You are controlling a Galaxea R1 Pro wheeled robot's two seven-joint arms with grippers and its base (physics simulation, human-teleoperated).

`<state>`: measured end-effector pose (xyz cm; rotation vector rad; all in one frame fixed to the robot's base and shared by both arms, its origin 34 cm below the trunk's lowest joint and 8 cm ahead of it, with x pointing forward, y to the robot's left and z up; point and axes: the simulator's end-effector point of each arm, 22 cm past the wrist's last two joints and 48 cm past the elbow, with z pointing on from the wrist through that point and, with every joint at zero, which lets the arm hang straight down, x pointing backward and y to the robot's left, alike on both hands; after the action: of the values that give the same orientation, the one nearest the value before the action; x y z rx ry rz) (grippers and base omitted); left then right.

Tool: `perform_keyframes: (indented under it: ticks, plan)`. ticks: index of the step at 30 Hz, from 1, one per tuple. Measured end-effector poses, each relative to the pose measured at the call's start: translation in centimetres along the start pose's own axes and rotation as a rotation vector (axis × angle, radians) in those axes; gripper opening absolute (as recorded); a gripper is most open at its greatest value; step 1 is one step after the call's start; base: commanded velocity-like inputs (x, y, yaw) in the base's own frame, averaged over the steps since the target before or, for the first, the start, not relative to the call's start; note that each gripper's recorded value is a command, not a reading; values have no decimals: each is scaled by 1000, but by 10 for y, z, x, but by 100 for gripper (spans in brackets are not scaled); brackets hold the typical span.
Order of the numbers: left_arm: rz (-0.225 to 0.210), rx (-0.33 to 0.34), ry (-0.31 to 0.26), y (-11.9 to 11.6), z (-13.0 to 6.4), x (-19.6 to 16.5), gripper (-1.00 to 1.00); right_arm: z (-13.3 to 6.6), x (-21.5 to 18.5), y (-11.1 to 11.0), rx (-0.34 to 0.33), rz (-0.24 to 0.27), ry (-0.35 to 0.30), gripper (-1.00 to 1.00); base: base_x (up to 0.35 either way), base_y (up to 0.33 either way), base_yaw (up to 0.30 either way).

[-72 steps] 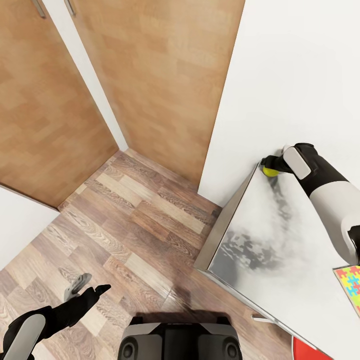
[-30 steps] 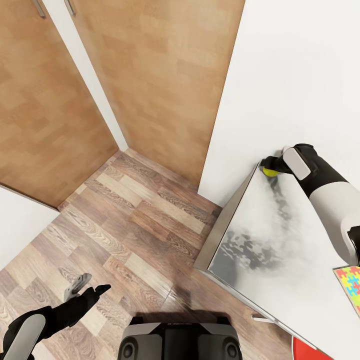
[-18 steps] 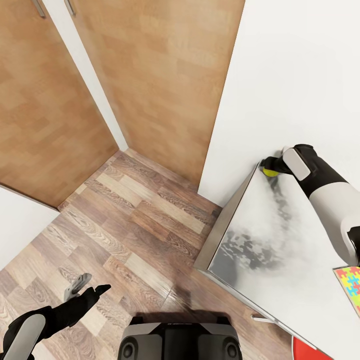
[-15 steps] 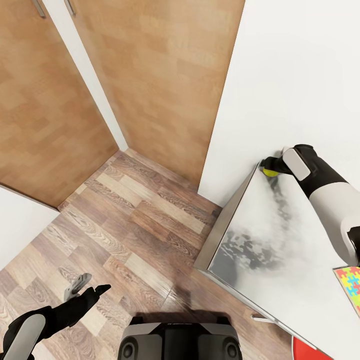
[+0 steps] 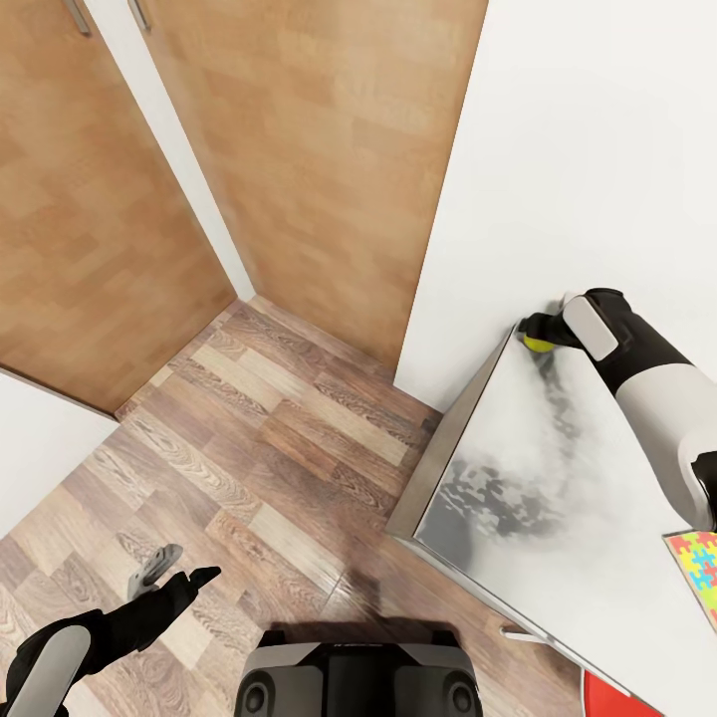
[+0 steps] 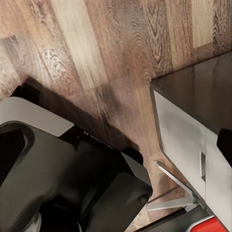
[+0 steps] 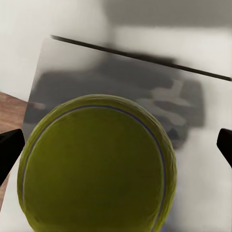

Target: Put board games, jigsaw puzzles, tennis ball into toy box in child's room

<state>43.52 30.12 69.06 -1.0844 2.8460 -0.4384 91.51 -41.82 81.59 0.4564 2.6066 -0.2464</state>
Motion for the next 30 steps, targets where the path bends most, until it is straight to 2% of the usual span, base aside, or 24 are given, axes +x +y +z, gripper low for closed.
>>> perform_keyframes:
  ticks: [3,4,30]
  plan:
    - [0,0,0,0,0,0,100,0,1,0,0,0,1,100,0,0,0]
    - [0,0,0,0,0,0,100,0,1,0,0,0,1,-100,0,0,0]
    - [15,-15,-4,3,0,-1,100,0,-1,-4,4,4,-1,-100,0,0,0]
